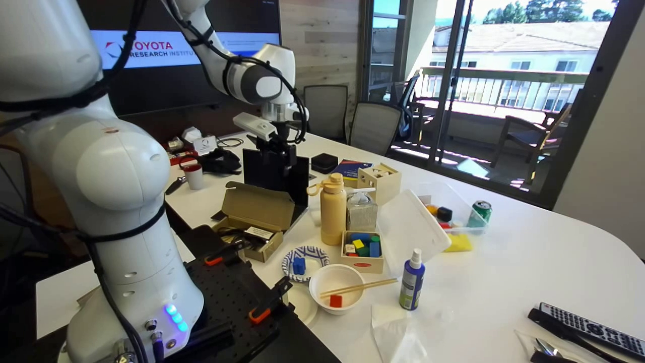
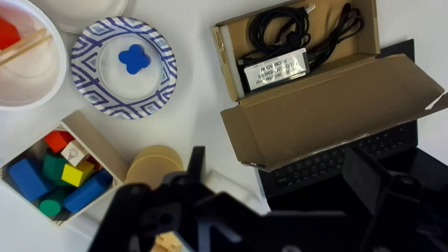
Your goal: Remove the foam cover from the box
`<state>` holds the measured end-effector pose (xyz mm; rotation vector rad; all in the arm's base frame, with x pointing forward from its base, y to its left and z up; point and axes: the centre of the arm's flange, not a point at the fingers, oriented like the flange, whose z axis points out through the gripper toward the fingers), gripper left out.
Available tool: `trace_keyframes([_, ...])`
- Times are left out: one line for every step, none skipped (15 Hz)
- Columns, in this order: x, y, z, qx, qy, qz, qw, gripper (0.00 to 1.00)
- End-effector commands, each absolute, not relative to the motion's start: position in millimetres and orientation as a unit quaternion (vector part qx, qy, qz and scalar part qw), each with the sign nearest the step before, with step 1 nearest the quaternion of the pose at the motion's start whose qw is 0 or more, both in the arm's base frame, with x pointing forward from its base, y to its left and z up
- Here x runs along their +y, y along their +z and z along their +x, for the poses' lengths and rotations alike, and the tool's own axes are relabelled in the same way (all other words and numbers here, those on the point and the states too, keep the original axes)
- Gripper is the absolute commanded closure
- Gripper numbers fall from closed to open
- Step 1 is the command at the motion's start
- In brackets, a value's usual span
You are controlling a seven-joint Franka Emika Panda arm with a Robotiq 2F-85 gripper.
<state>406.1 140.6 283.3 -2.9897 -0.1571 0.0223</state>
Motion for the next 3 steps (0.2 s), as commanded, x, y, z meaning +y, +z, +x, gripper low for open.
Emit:
trace_keyframes([146.3,288.8,390.0,-0.063,0.016,-0.995,0.078,0.0])
trace_keyframes([147.3,287.4,389.5,-0.066,0.019,-0.995,0.078,0.0])
trace_keyframes([147.4,285.9,390.5,-0.066,0.022,-0.995,0.076,0.0])
